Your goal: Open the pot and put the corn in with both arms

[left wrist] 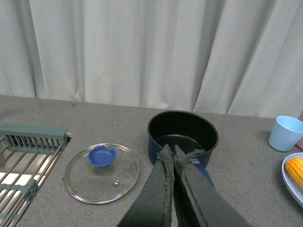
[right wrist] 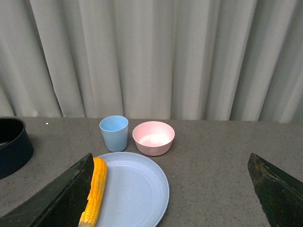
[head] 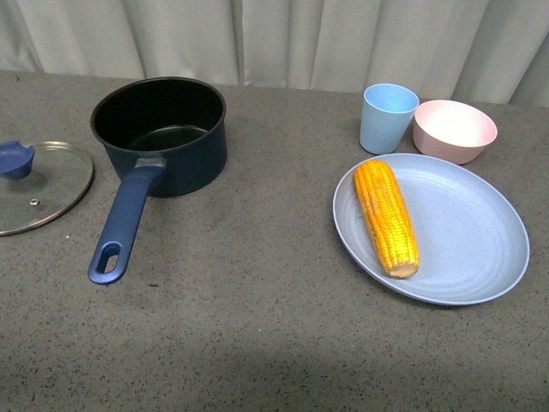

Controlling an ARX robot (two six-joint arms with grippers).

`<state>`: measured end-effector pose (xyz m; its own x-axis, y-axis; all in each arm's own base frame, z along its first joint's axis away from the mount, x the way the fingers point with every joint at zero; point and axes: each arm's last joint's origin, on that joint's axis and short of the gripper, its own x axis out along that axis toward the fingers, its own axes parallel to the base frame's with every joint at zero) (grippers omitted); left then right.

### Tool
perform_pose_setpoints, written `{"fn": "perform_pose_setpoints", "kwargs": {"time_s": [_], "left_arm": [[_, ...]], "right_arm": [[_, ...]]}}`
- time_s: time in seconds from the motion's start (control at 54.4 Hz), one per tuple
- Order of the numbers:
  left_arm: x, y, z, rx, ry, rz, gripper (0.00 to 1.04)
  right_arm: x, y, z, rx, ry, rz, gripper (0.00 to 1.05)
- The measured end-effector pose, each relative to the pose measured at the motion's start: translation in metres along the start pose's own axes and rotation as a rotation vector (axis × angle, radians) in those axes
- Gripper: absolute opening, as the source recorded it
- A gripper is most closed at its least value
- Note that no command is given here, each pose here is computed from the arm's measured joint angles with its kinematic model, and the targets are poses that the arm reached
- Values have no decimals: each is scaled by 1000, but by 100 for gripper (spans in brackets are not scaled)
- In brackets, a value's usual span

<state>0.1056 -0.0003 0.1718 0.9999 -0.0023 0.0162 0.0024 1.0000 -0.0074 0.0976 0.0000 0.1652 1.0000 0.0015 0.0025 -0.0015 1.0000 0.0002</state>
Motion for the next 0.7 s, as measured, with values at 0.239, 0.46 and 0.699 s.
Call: {"fn": "perform_pose_setpoints", "kwargs": {"time_s": [0.239,0.46,0.699], "left_arm": [[-9,0,-2,0,1,0,4],[-9,0,-2,0,0,0,42],[-9,0,-2,0,0,0,82]], "right_arm": [[0,0,0,0,0,0,95],[4,0,-4,-172,121,-161,95],[46,5,-4,-248,294,-48,95]]}}
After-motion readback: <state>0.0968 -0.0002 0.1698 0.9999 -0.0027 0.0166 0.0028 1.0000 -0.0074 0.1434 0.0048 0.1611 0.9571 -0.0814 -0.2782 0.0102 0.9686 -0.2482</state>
